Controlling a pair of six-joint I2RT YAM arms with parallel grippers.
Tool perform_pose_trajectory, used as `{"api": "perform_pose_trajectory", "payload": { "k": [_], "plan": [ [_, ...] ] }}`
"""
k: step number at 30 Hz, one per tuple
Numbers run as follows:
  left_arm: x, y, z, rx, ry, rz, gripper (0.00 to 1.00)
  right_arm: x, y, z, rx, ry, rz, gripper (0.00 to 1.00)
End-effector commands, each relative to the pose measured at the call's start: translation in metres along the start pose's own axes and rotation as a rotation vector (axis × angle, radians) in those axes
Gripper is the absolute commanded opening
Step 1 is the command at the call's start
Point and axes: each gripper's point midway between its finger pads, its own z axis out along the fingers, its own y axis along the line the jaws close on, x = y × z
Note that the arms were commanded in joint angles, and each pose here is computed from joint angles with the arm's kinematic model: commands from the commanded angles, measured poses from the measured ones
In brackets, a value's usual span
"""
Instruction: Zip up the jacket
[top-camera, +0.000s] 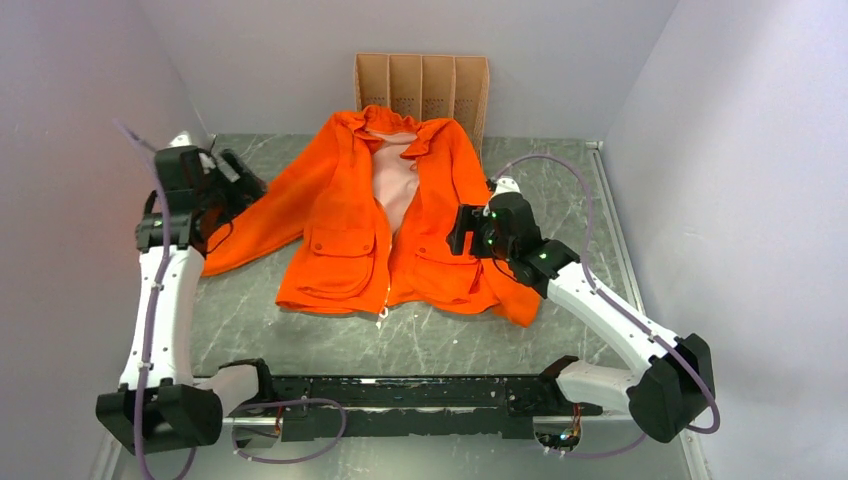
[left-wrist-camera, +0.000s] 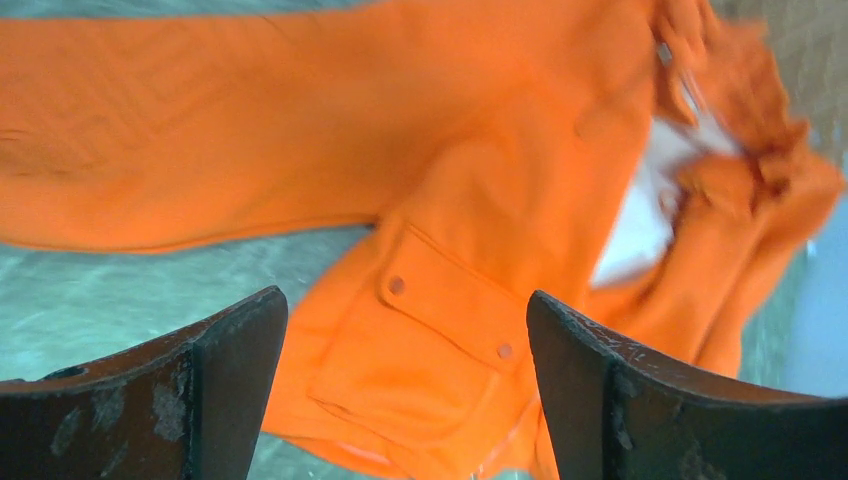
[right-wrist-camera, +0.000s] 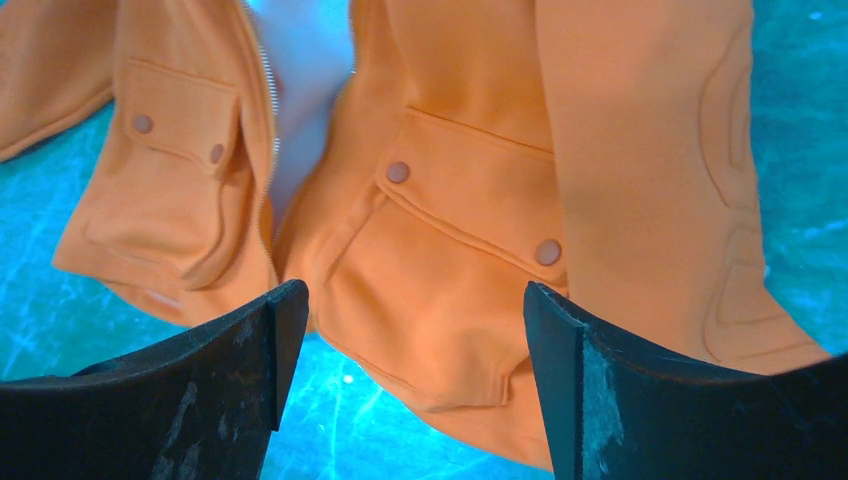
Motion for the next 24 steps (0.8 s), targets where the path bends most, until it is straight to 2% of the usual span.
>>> {"api": "perform_pose_trajectory", "payload": {
  "k": [1,8,13,16,20,24],
  "plan": [
    [0.046,-0.04,0.005,0.098,0.117,0.125,0.93,0.014,-0.024,-0.005,0.122,0.03,0.006,0.83],
    [0.123,-0.08,0.009,0.212,0.278,0.283,0.9,0.012,-0.08,-0.032,0.45,-0.024,0.09,0.86],
    [0.158,-0.094,0.008,0.251,0.367,0.38,0.9,0.03,-0.1,-0.046,0.599,0.058,0.136,0.87],
    [0.168,-0.104,0.004,0.31,0.384,0.415,0.9,0.044,-0.108,-0.049,0.652,0.103,0.132,0.89],
    [0.177,-0.112,-0.001,0.364,0.407,0.444,0.9,0.061,-0.109,-0.04,0.632,0.155,0.128,0.89],
    [0.182,-0.112,0.0,0.393,0.407,0.462,0.89,0.075,-0.112,-0.03,0.632,0.207,0.107,0.86]
  ]
}}
